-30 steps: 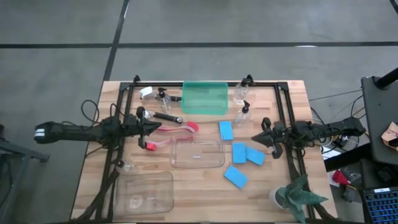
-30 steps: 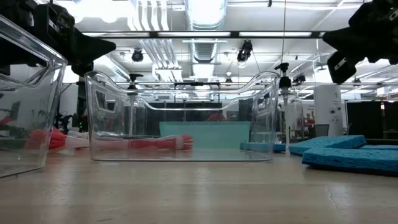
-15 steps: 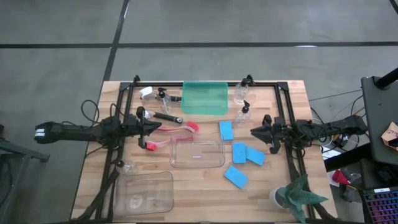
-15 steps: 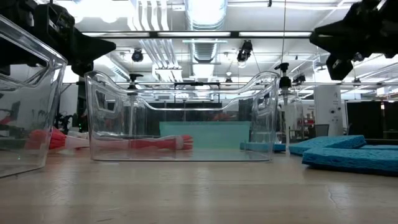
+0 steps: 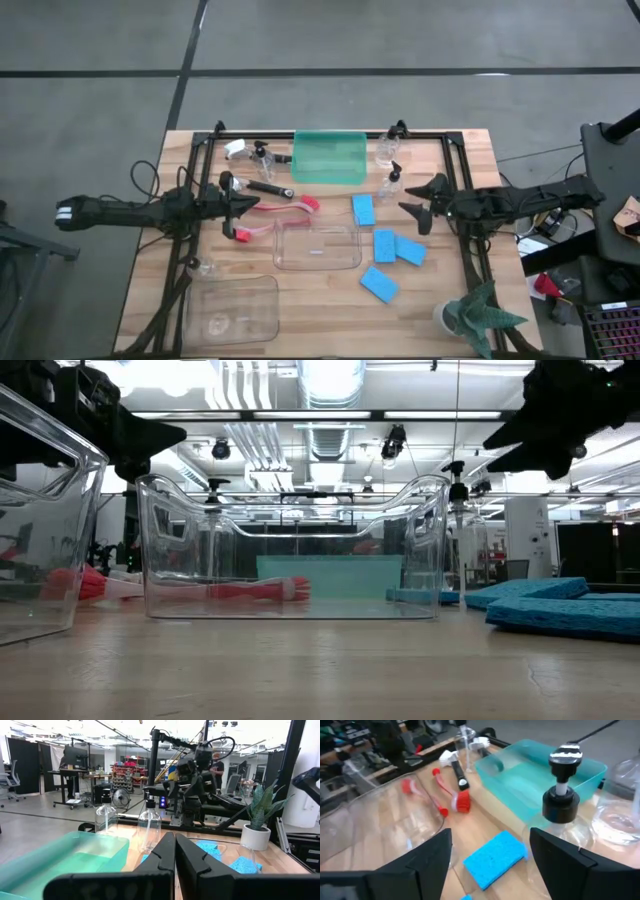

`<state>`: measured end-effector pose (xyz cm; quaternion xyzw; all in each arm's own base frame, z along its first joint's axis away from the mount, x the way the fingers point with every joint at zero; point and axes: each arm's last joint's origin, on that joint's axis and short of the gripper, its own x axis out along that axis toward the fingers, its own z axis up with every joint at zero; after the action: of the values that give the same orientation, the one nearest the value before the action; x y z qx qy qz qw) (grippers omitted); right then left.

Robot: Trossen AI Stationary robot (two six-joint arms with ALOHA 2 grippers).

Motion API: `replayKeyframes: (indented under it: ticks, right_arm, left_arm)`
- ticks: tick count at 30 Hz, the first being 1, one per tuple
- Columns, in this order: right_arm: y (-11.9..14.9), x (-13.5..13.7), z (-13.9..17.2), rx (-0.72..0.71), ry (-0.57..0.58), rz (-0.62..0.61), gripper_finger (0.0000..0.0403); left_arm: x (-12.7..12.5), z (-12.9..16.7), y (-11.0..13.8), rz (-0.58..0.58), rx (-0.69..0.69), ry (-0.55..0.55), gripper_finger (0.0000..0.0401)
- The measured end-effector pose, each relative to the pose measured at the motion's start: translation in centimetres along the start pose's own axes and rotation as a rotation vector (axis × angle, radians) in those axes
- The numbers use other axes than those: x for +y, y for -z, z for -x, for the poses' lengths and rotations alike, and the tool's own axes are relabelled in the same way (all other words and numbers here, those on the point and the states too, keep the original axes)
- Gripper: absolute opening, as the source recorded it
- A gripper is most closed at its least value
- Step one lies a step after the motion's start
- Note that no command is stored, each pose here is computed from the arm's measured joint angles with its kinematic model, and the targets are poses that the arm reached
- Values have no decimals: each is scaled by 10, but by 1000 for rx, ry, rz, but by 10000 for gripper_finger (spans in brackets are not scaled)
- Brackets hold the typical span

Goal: Pick & Place Kitchen Sink Supplies
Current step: Put the transparent soap dispenser into the green bin

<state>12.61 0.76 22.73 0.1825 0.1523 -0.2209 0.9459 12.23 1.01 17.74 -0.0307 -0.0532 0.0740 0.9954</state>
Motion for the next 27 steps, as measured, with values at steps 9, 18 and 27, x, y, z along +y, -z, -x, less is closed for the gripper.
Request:
replayKeyframes:
  ticks: [9,18,27]
  right_arm:
    - [9,4,-19,46,161,65,270]
    - [14,1,-24,56,293,145,275]
    - [6,1,-29,-51,380,152,326]
  left_arm:
    - [0,0,1,-1,6,0,7]
    - [0,0,1,-1,6,0,7]
    - [0,0,1,-1,8,0,7]
